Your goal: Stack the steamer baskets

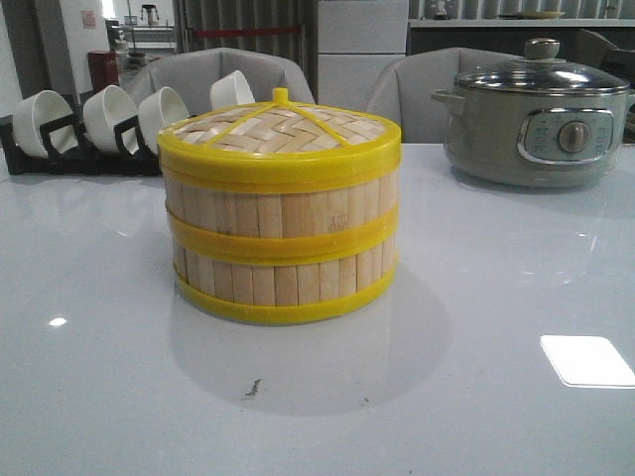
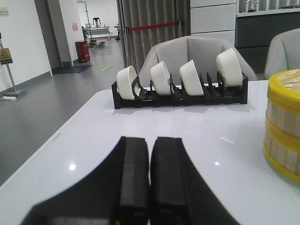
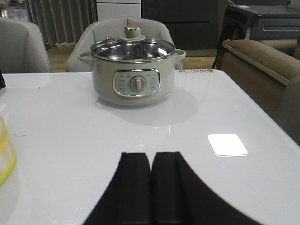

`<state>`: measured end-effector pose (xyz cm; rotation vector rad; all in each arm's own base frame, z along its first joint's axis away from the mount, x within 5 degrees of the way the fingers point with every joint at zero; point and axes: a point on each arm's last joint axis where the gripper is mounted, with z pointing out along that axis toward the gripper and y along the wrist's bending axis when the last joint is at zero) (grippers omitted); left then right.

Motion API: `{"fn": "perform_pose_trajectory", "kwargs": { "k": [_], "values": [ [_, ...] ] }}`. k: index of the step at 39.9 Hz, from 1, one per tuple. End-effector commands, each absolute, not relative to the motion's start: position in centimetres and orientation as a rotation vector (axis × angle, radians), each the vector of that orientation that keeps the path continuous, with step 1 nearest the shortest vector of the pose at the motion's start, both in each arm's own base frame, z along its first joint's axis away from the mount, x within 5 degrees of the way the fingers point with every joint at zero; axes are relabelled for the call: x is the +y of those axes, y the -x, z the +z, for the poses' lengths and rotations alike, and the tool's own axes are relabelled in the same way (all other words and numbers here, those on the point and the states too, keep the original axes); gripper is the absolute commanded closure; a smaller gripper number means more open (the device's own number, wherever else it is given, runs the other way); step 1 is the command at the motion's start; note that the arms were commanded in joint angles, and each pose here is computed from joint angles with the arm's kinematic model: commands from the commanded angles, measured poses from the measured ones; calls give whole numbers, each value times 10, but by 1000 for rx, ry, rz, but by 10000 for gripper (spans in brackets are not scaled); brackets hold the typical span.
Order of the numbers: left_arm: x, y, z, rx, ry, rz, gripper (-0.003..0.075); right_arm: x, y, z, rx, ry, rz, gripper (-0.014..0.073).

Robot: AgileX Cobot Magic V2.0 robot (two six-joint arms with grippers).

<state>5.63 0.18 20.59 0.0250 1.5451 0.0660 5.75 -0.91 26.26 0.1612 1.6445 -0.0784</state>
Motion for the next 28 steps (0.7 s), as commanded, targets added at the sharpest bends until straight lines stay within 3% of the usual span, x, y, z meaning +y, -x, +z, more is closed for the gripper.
{"fn": "perform_pose_trajectory", "kwargs": {
  "k": [1,15,28],
  "values": [
    [1,-55,214,1453,-24,52,629,-9,-56,266,1554,-145,-91,547],
    [1,-55,214,1453,-24,52,629,-6,-53,209,1562,-117,-40,547],
    [1,-55,214,1453,-24,52,629,-3,-55,202,1555,-85,-2,547]
  ]
}}
